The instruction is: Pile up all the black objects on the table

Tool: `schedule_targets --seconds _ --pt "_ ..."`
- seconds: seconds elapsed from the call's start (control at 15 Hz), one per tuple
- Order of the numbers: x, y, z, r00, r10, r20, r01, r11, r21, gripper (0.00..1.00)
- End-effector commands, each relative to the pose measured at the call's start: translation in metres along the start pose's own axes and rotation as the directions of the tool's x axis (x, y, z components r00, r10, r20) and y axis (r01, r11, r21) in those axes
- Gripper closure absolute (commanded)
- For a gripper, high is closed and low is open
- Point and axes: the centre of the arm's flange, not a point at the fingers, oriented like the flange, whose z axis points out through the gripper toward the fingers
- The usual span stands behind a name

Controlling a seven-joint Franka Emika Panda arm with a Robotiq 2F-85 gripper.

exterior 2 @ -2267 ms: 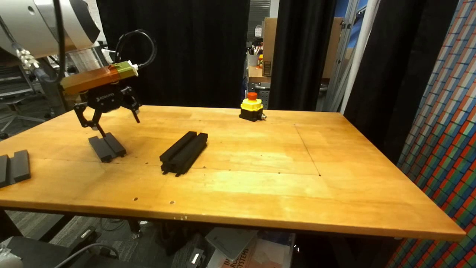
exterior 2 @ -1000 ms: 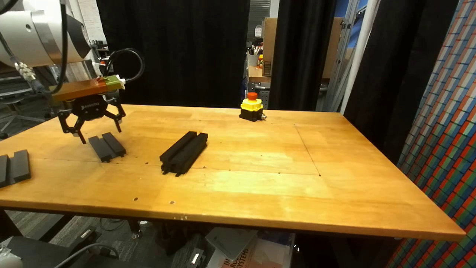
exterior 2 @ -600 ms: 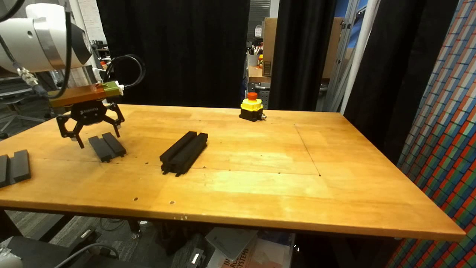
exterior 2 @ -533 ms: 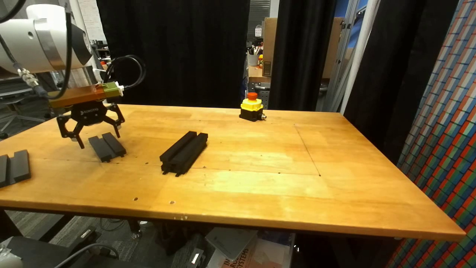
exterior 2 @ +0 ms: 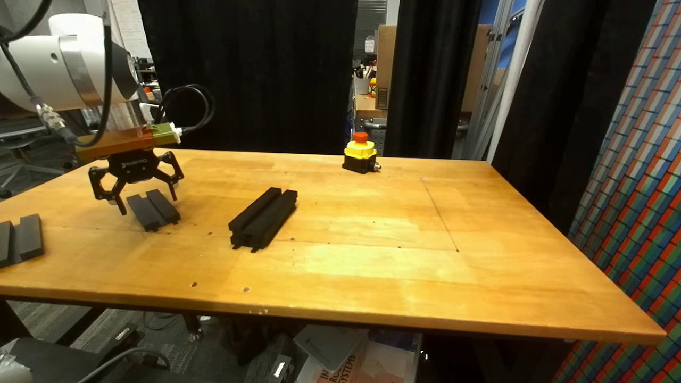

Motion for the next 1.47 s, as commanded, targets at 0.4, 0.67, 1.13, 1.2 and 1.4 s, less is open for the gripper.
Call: schedule_targets --seconds 0.4,0.67,1.13,1.2,1.4 --pt "0.004 0.013 0.008 0.999 0.027 -0.023 -0.027 1.0 0.011 0.0" --pt "0.003 0.014 0.01 0.999 0.026 -0.034 -0.026 1.0 0.011 0.42" --pt "0.006 -0.002 -0.004 0.998 0.041 -0.039 -0.041 0.999 -0.007 0.55" --pt "0.006 -0.009 -0.009 0.998 0.045 -0.039 -0.045 0.999 -0.015 0.55" --pt "0.009 -0.028 -0.023 0.998 0.048 -0.044 -0.049 0.999 -0.02 0.55"
